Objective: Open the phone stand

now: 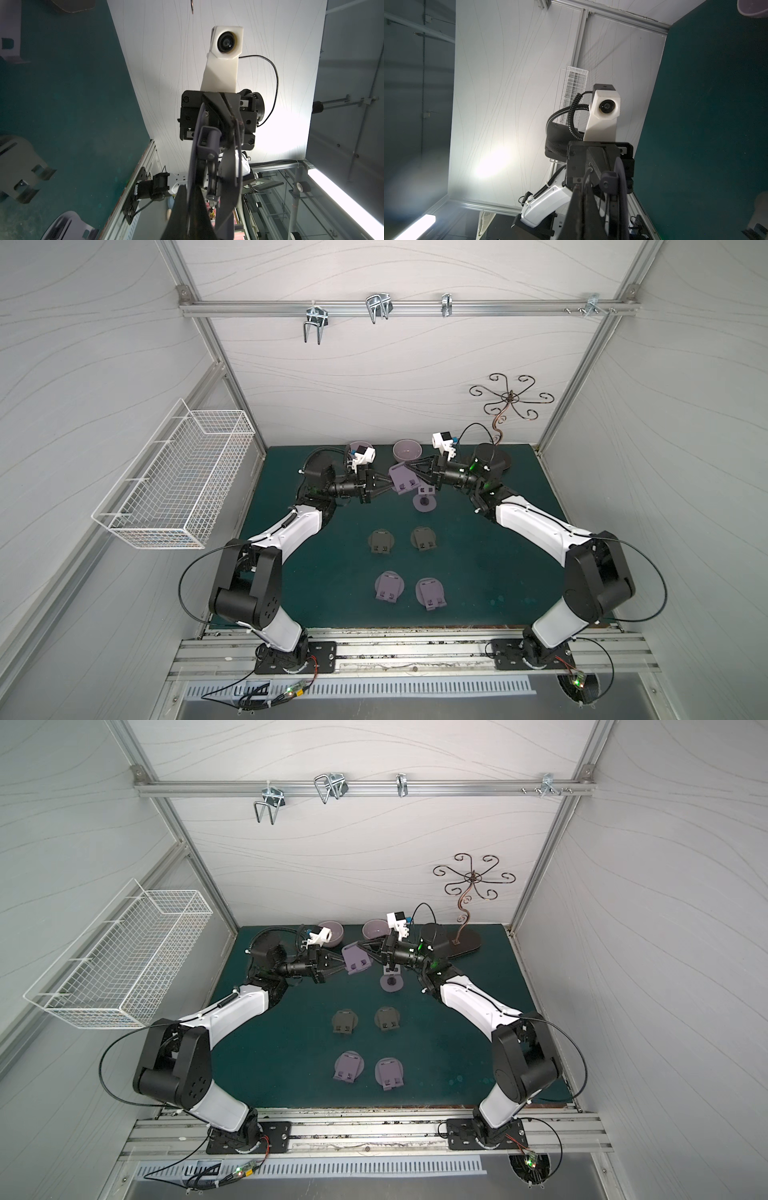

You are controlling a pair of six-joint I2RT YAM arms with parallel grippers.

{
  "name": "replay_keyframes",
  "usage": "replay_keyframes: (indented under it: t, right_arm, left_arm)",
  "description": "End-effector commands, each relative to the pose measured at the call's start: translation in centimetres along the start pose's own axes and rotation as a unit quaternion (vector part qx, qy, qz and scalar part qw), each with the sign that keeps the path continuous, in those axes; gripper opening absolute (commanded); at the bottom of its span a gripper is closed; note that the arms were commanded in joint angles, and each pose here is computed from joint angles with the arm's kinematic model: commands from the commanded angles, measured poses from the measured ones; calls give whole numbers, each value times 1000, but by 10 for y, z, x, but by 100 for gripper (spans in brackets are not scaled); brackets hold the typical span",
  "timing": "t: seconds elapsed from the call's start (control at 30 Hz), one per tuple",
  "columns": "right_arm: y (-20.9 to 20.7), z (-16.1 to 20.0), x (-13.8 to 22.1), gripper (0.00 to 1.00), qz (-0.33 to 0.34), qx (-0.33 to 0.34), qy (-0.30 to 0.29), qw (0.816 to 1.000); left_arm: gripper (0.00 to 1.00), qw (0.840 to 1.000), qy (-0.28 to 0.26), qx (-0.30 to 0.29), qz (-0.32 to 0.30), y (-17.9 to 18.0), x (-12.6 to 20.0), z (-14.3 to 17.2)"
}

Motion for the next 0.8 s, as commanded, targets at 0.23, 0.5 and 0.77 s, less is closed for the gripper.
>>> replay_keyframes:
  t: [0.23,0.5,0.77]
  right_arm:
    - [177,0,-5,0,-225,148,4,963]
    - [172,-12,10,0,-82,250,-46,964]
    - [159,-37,15,0,29,349,-120,929]
  left_arm:
    - [0,975,-1,206,-79,112,-19,1]
    - [0,975,18,204,-85,111,-19,19]
    - [0,977,59,187,-82,97,-28,47]
Point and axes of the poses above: each gripper's point midway between its finger pads, its own x axis back along the fingers, its own y axis along the line the jaws close on, z = x × y, the point moved 4 cm from there along x, back along the fingers, and after that the axes turned 14 degrees about x, right-handed, at the moved point
